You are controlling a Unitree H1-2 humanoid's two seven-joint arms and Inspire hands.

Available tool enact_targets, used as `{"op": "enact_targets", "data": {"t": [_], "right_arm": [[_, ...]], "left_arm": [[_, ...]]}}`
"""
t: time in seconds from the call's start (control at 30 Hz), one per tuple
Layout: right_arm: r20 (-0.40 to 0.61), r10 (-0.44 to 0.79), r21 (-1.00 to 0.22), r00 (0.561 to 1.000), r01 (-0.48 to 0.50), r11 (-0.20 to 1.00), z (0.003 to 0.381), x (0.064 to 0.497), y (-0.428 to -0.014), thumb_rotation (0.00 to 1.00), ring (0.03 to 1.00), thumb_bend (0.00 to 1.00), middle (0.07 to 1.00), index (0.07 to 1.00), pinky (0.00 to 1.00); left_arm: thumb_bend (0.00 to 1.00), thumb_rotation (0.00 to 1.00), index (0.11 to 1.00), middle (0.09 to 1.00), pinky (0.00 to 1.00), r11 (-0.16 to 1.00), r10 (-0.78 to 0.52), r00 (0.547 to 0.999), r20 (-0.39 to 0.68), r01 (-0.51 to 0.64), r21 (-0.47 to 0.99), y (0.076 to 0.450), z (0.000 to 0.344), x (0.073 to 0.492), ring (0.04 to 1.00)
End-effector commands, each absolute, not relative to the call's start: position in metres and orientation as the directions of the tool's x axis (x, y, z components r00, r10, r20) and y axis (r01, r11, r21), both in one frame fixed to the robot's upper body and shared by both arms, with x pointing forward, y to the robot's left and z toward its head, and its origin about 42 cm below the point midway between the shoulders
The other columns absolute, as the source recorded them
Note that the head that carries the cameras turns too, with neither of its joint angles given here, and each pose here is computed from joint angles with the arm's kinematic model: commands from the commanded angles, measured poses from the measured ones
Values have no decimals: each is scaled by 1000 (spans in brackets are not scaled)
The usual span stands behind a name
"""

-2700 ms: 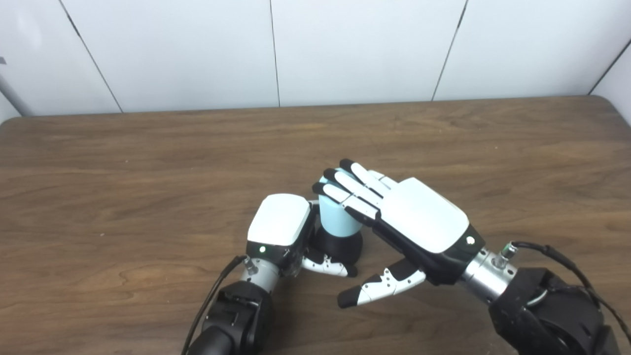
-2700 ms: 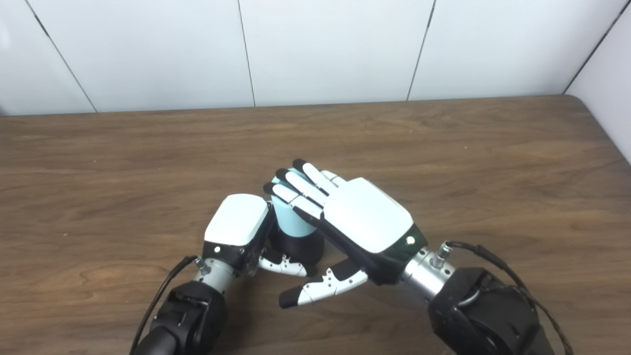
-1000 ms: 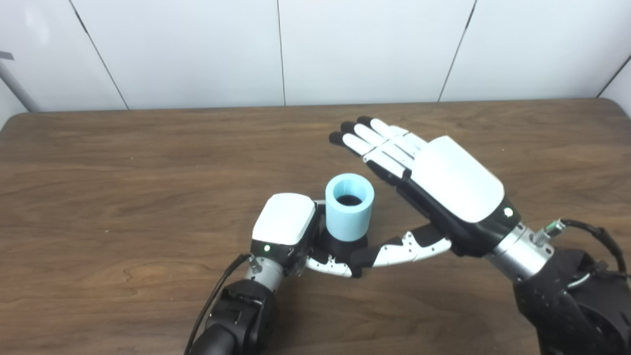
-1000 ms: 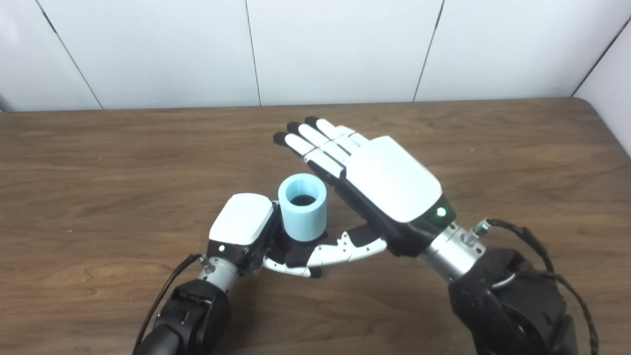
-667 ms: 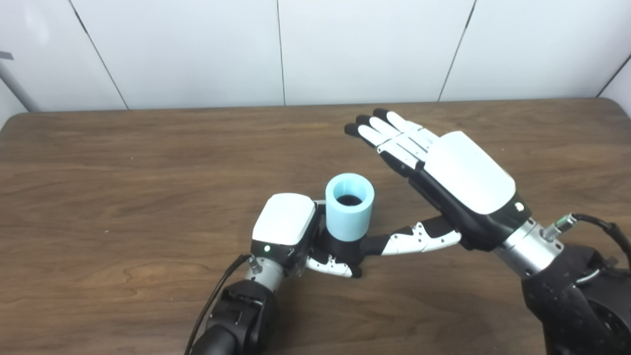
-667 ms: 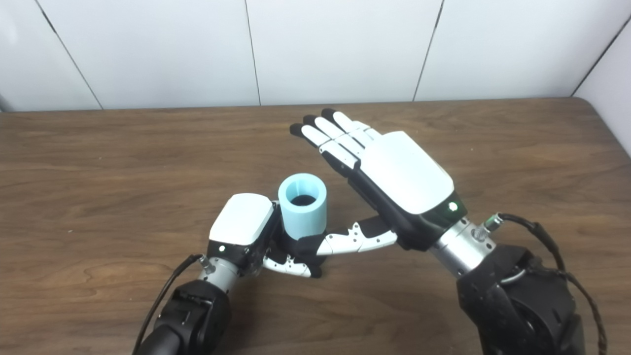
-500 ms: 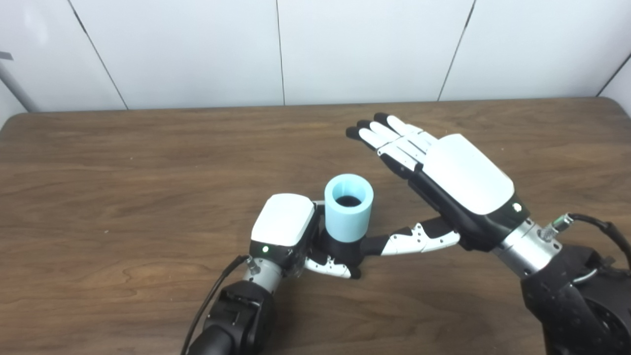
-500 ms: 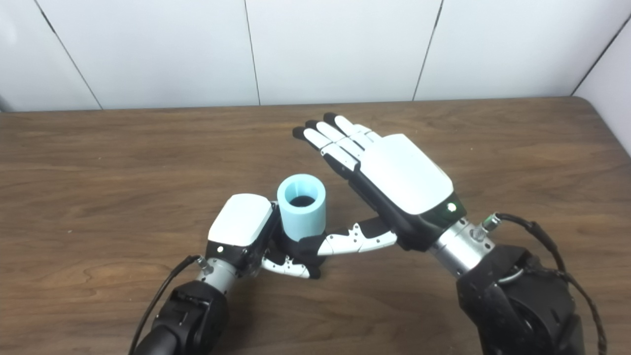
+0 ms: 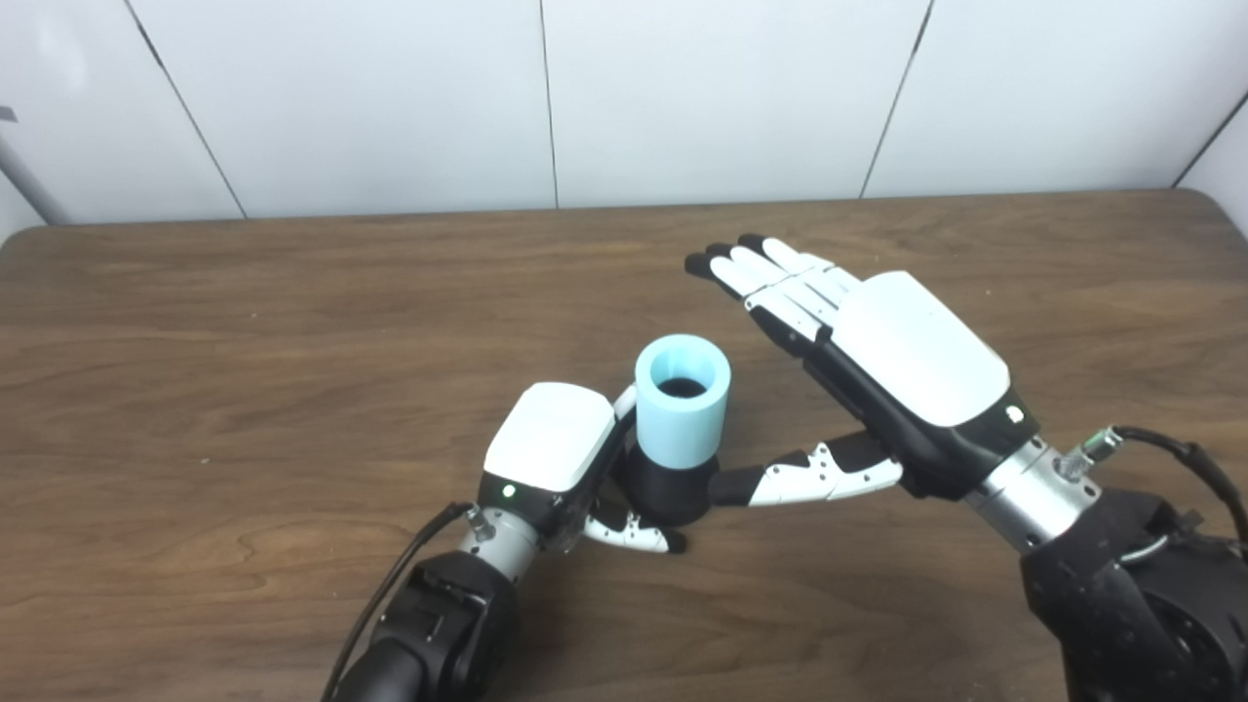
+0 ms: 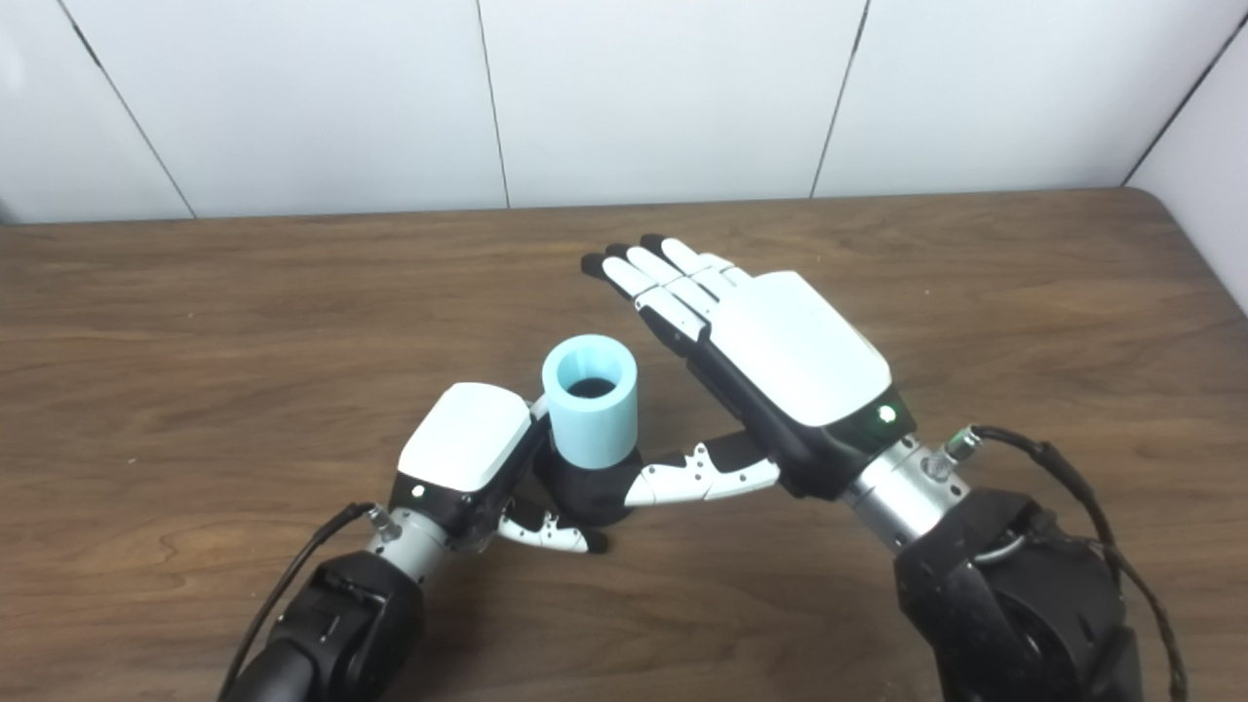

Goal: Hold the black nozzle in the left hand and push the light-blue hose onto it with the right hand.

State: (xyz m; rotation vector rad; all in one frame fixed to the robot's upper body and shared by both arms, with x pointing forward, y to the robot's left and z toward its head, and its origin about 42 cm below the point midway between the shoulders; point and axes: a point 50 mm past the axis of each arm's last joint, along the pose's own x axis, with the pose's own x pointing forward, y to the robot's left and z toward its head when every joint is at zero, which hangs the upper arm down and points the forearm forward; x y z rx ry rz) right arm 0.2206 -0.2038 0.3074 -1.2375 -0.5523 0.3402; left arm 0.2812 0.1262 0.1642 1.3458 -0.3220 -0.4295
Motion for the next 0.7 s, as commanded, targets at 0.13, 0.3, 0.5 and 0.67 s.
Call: {"op": "enact_targets", "data": {"t": [0.13,0.3,0.5,0.67], "right_arm": [[262,526,-945,809,104,311,313,220,-203,1000,981,642,971,980,910],[267,519,-942,812,107,318,312,220,-203,1000,973,641,966,976,904],[271,500,-940,823,113,323,311,221,-206,1000,982,643,965,974,920],[272,479,-934,835,110,339,307,226,-211,1000,969,645,957,970,905]], "left_arm": [[1000,295,732,616,509,200,-414,908,56,31,979,147,190,293,559],[1000,293,688,558,370,181,-393,917,63,10,983,165,202,305,468],[1000,323,756,597,419,168,-372,928,21,45,985,196,222,315,527],[1000,351,870,727,579,302,-378,926,7,116,946,229,247,325,704]]}}
